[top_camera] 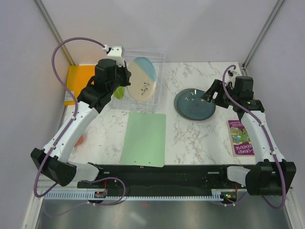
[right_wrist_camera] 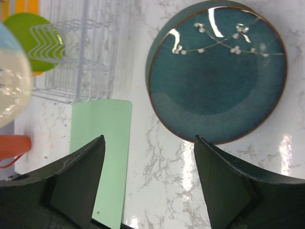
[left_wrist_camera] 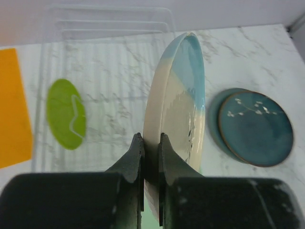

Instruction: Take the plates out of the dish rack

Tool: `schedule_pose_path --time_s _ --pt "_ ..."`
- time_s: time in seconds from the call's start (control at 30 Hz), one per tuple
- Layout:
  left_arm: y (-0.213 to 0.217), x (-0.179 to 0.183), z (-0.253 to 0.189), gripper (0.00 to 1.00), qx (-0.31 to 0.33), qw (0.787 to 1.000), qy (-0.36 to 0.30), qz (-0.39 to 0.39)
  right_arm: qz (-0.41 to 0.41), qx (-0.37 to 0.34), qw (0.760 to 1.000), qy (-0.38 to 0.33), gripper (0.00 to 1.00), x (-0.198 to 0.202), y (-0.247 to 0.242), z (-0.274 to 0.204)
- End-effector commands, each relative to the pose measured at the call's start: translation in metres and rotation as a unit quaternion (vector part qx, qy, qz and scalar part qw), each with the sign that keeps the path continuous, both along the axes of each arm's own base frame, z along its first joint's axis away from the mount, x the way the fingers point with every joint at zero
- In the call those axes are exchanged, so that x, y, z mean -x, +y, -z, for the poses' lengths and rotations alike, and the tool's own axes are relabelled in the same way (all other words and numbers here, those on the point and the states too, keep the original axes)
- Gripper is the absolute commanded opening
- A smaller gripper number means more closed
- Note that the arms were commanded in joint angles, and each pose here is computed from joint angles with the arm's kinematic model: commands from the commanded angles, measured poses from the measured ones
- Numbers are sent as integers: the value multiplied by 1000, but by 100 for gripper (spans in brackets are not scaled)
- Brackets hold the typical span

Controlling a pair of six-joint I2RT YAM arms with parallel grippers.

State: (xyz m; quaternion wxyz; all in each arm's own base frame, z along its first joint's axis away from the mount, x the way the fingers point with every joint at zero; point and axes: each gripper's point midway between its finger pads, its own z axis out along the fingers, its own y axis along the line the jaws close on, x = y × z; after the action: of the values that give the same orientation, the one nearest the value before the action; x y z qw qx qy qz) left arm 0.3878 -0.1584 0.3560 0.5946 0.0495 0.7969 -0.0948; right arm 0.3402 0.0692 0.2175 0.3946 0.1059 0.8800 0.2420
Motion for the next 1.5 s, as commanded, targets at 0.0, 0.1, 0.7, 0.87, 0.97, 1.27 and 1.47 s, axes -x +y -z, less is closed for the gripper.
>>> schedule_pose_path --time_s 0.0,0.1,0.7,0.87,0.97,1.27,1.47 --pt "-66 25 -26 2 179 975 7 134 -52 -77 992 -80 83 -3 33 -42" --pt "-88 34 -15 2 226 956 30 182 -82 -110 987 -86 84 3 60 -44" --pt "-129 79 -9 2 349 877 50 328 -152 -166 972 -66 83 8 120 -23" --pt "-133 78 0 2 356 871 60 332 -195 -213 954 -78 41 17 136 -34" --pt "-133 76 6 2 362 869 64 331 -216 -237 944 -78 3 25 142 -39" --pt "-132 68 26 41 339 879 77 325 -180 -208 957 -94 0 22 130 -47" --pt "-101 53 64 76 260 933 90 233 -108 -155 976 -109 0 6 101 -56"
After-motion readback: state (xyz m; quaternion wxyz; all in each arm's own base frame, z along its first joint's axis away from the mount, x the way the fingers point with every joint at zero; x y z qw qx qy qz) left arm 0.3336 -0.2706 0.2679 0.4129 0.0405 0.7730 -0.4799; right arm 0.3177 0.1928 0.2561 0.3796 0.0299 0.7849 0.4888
